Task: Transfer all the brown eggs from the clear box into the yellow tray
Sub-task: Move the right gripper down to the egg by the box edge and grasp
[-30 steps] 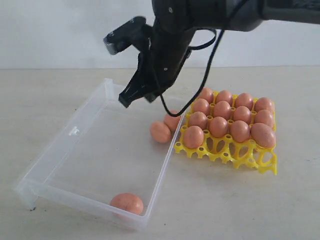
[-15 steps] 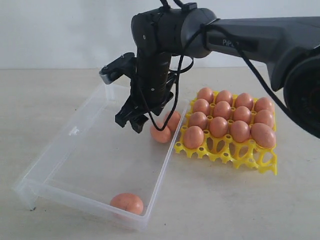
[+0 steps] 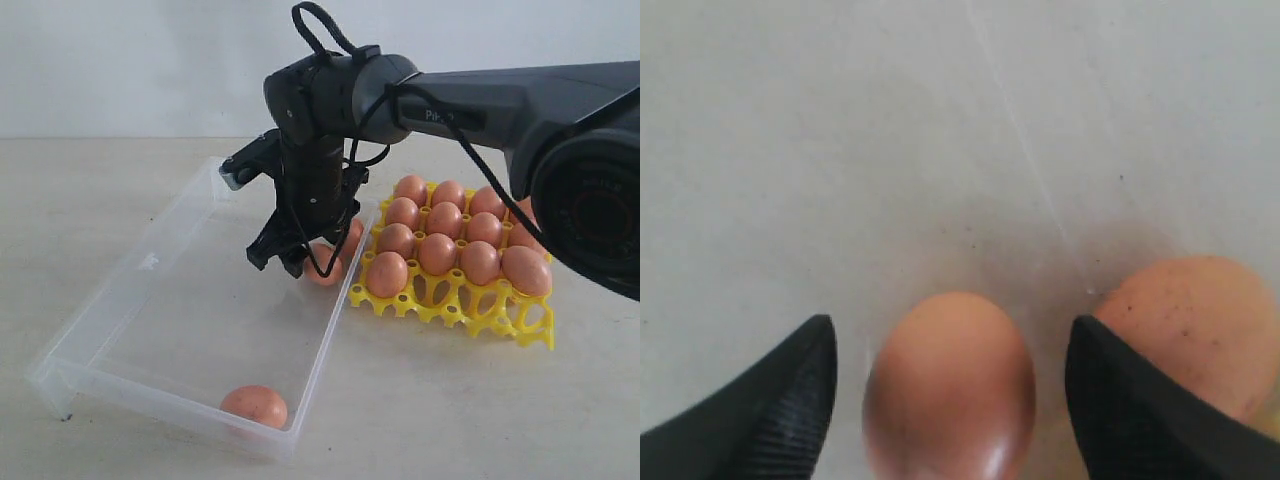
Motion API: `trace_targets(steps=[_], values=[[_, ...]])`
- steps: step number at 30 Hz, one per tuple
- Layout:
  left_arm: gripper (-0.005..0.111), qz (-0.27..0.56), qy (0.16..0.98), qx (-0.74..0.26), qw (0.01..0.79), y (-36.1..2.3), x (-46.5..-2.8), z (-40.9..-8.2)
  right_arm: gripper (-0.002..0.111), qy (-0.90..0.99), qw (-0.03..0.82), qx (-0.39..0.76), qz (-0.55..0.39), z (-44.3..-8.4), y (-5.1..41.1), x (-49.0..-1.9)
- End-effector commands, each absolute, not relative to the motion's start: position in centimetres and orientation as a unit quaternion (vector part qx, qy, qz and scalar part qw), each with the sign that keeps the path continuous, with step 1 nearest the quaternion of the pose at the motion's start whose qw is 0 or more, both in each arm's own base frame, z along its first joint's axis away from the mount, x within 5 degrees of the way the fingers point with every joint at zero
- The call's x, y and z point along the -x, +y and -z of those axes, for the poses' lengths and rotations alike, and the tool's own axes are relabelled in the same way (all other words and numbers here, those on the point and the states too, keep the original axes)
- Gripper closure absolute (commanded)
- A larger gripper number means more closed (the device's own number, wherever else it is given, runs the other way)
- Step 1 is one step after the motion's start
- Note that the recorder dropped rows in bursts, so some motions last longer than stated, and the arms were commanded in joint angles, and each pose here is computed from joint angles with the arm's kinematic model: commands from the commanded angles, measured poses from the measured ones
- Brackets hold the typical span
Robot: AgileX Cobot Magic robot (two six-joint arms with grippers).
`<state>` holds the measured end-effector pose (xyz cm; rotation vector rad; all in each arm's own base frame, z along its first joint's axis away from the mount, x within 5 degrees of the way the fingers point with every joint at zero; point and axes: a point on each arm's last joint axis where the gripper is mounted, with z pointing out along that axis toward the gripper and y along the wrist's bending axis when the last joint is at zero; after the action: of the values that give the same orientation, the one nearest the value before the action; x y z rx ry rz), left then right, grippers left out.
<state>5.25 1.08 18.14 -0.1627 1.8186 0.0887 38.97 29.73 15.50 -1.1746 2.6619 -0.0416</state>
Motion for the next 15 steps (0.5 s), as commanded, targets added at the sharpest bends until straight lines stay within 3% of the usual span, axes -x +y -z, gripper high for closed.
trace_targets(steps=[1, 6, 8, 11, 12, 15], values=[[0.111, -0.036, 0.788, 0.072, 0.611, 1.08, -5.26, -18.24, 0.045, 0.918, 0.109, 0.381, 0.017, -14.56, 29.28, -39.48], [0.111, -0.038, 0.788, 0.070, 0.611, 1.08, -5.26, -18.24, 0.048, 0.923, 0.097, 0.371, 0.003, -13.77, 29.52, -39.32], [0.111, -0.043, 0.788, 0.066, 0.611, 1.11, -5.26, -18.24, 0.062, 0.925, 0.096, 0.368, 0.002, -13.67, 29.53, -39.31], [0.111, -0.058, 0.788, 0.053, 0.610, 1.18, -5.25, -18.26, 0.101, 0.925, 0.087, 0.371, 0.005, -13.64, 29.43, -39.19], [0.111, -0.058, 0.788, 0.053, 0.610, 1.18, -5.25, -18.26, 0.108, 0.924, 0.081, 0.373, 0.005, -13.62, 29.39, -39.09], [0.111, -0.059, 0.789, 0.052, 0.609, 1.19, -5.25, -18.25, 0.109, 0.922, 0.077, 0.381, 0.007, -13.61, 29.33, -39.03]])
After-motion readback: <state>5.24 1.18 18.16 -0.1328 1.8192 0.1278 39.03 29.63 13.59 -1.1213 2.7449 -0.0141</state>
